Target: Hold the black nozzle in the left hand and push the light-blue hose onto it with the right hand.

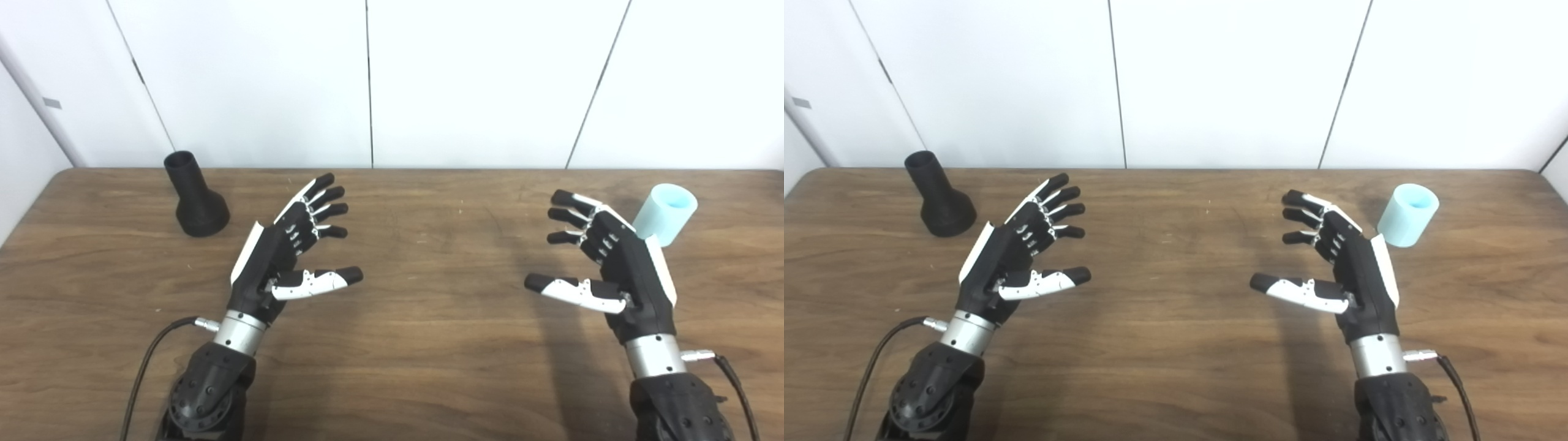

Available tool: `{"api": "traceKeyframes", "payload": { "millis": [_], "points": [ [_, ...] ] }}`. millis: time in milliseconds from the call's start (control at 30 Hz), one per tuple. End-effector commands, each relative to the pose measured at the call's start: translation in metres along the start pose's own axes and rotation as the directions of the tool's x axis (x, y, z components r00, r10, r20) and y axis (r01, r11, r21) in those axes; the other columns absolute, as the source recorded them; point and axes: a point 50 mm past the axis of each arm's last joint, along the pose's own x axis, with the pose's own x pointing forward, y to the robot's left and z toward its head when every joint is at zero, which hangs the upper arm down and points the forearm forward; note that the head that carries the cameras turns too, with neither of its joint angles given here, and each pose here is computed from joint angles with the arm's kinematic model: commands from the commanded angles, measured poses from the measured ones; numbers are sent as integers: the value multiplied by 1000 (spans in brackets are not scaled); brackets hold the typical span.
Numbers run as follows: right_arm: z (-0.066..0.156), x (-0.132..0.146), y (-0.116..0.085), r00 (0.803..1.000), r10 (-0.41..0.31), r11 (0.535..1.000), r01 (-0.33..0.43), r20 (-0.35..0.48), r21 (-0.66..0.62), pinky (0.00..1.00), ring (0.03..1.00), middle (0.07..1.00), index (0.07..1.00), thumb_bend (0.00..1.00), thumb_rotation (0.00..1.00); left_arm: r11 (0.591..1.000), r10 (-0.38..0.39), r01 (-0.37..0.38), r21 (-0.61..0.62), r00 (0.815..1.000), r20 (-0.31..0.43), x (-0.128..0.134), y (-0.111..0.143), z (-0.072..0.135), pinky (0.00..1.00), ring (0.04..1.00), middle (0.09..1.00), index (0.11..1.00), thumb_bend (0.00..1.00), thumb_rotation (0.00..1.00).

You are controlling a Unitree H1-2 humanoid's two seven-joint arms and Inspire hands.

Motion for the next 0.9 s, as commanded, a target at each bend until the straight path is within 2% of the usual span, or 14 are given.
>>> {"api": "traceKeyframes", "payload": {
  "millis": [0,167,400,567,700,800,867],
  "points": [
    [9,6,-7,997,3,1000,-2,71,-5,605,772,835,834,792,96,1000,-11,10,3,997,77,14,-5,13,656,814,859,861,865,116],
    [7,4,-18,998,8,1000,-8,57,4,614,774,852,887,770,67,1000,-19,19,-5,997,73,15,-17,10,651,807,852,860,872,129],
    [4,2,-22,1000,17,999,-18,24,43,639,807,886,944,760,52,1000,-26,27,-12,997,67,17,-22,6,639,794,844,856,871,122],
    [-3,5,-21,999,26,998,-28,37,57,620,790,882,941,771,70,1000,-10,11,-23,998,65,18,-15,6,564,709,757,805,849,89],
    [-10,8,-22,998,30,998,-32,54,50,606,777,876,929,779,76,999,36,-36,-6,996,83,19,-9,10,528,663,705,779,795,96],
    [-12,10,-22,998,30,998,-33,54,45,606,776,872,921,783,79,995,72,-79,62,991,109,22,4,19,522,666,709,771,755,138],
    [-12,10,-22,998,29,998,-31,54,47,604,773,870,916,786,83,989,76,-90,118,990,123,24,17,27,565,707,728,770,740,157]
  ]
}}
